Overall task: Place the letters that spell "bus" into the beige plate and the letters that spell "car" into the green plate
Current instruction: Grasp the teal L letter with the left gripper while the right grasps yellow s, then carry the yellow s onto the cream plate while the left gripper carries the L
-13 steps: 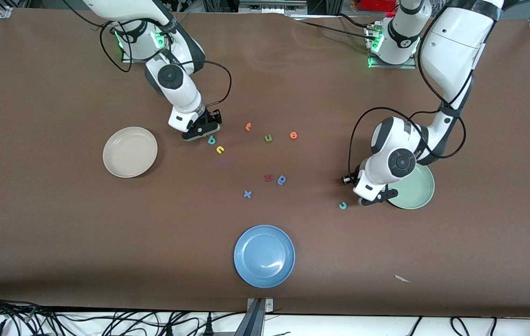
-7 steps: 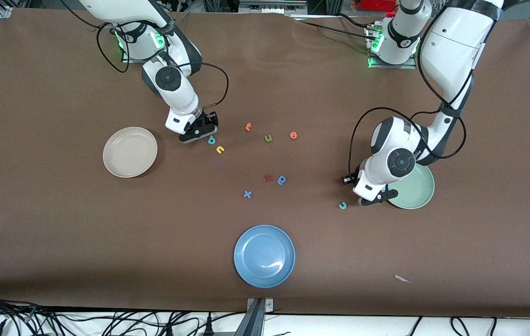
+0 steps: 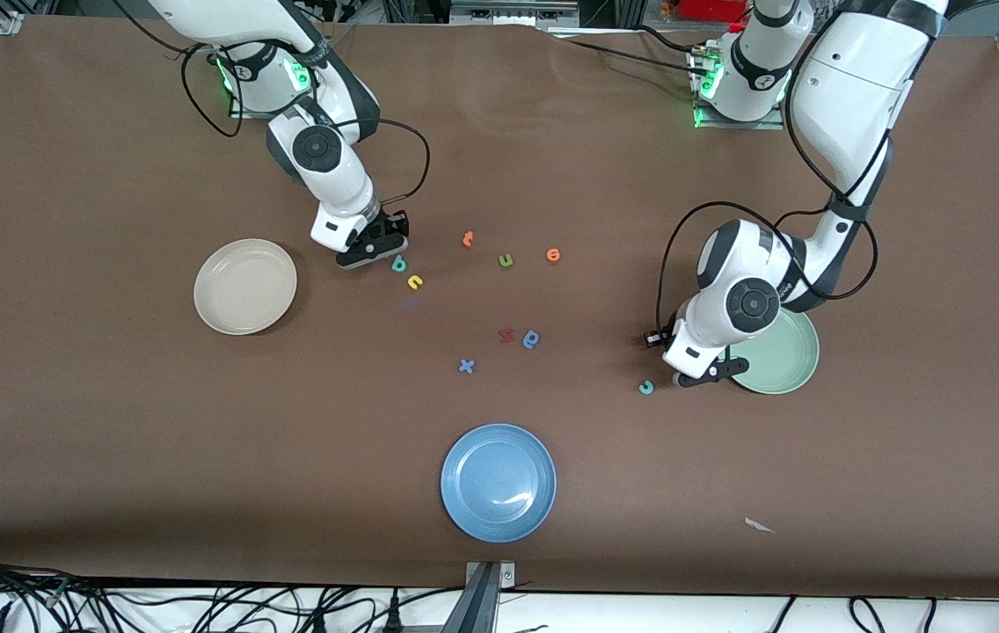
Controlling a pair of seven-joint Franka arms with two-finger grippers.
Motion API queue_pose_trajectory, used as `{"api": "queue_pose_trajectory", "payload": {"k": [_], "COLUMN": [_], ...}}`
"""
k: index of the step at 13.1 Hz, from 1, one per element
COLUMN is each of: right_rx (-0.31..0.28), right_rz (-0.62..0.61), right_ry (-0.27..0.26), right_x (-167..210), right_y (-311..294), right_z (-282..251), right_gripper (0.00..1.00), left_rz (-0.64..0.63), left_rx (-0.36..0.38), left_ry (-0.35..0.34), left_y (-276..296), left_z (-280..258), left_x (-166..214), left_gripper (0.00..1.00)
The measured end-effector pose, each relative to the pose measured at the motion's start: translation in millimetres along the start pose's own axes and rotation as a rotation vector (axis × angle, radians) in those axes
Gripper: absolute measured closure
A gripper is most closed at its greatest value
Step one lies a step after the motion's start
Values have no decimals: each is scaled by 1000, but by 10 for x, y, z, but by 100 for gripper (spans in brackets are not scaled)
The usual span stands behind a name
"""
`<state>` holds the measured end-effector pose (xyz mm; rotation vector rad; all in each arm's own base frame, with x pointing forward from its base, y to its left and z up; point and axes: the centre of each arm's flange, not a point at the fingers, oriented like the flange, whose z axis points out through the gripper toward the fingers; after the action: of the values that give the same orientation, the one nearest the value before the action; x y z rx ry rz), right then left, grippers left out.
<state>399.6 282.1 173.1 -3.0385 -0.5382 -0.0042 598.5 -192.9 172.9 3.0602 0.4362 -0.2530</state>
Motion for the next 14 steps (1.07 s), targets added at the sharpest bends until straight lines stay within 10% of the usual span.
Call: {"api": "queue_pose_trajectory", "payload": {"k": [5, 14], "right_rx": [-1, -3], "right_rz": [2, 2], "right_ry": [1, 5], "right_x": [3, 10], "right_y": [5, 12], "right_z": [-6, -19], "right_gripper": [52, 72], "left_rz": [0, 86], "left_rx": [0, 72], "left_ry": [28, -173], "left_y": [-83, -1097], "left_z": [-431, -546], "left_x": [246, 450], "left_gripper": [72, 72]}}
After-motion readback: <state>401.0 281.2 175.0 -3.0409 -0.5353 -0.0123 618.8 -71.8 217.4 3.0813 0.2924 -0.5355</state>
